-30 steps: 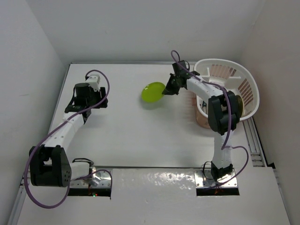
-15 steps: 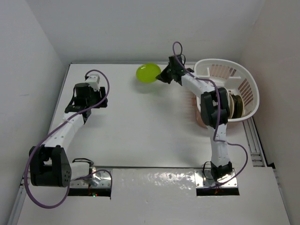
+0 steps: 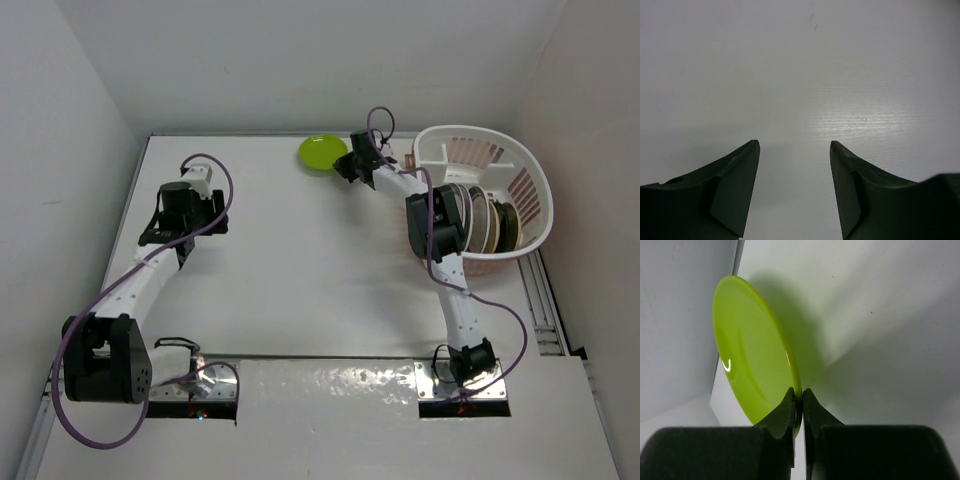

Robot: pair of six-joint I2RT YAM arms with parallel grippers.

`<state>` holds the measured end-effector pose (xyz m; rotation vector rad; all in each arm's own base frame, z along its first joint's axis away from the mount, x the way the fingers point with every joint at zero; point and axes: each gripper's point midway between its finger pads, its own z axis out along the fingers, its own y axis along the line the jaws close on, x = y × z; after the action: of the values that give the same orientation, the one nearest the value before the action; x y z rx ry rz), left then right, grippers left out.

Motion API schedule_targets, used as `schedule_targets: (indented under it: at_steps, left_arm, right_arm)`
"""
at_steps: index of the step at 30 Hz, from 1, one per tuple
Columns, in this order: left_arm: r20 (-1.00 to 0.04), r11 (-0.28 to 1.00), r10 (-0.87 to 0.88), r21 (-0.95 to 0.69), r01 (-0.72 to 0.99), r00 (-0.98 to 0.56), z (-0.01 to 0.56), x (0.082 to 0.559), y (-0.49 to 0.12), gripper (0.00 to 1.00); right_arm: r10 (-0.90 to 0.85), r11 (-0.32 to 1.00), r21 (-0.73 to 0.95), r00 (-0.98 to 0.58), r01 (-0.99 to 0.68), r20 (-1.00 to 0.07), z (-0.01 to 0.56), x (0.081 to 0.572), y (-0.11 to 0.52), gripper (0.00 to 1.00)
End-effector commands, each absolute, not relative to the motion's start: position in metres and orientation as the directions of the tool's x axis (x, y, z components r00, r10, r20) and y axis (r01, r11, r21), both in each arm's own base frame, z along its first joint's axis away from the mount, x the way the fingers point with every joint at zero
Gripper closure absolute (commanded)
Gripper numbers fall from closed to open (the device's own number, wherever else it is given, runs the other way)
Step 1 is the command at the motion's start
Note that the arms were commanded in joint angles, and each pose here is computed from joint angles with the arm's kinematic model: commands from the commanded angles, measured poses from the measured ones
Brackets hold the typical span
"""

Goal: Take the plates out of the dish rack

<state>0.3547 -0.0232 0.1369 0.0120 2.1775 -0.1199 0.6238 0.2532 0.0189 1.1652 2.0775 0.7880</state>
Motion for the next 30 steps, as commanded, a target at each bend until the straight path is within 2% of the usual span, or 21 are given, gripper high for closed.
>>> schedule_targets:
  at_steps: [1,8,14,16,17,20,23,30]
  left_arm:
    - [-0.852,0.995,-0.043,-0.084,0.055,-0.522,0.151,0.359,-0.025,0.44]
    - [-0.857,0.997,-0.04,-0.068,0.036,-0.514,0.152,0.359,-0.02,0.43]
    - [-0.858,0.997,-0.04,-0.069,0.038,-0.512,0.151,0.36,-0.021,0.43]
    - [-0.858,0.997,-0.038,-0.069,0.041,-0.512,0.151,0.36,-0.021,0.43]
    - [-0.859,0.997,-0.035,-0.067,0.043,-0.51,0.152,0.36,-0.021,0.43]
    - [-0.859,0.998,-0.029,-0.055,0.035,-0.511,0.152,0.36,-0.019,0.43]
    - [-0.859,0.998,-0.029,-0.053,0.033,-0.512,0.151,0.359,-0.018,0.43]
    - [-0.862,0.997,-0.03,-0.064,0.05,-0.506,0.153,0.363,-0.021,0.43]
  right_arm:
    - [0.931,0.323,0.833,-0.307,0.449,-0.196,0.059,0.649,0.259,1.0]
    - [0.945,0.297,0.782,-0.288,0.548,-0.156,0.024,0.637,0.256,0.97]
    - [0.921,0.368,0.753,-0.324,0.545,-0.216,0.019,0.628,0.265,0.88]
    - [0.922,0.365,0.749,-0.325,0.553,-0.21,0.016,0.625,0.264,0.81]
    - [0.92,0.37,0.749,-0.326,0.549,-0.215,0.017,0.625,0.264,0.71]
    - [0.912,0.391,0.749,-0.337,0.534,-0.235,0.025,0.625,0.263,0.59]
    - [0.893,0.432,0.749,-0.352,0.503,-0.279,0.041,0.624,0.263,0.55]
    - [0.817,0.57,0.709,-0.382,0.416,-0.432,0.088,0.601,0.269,0.32]
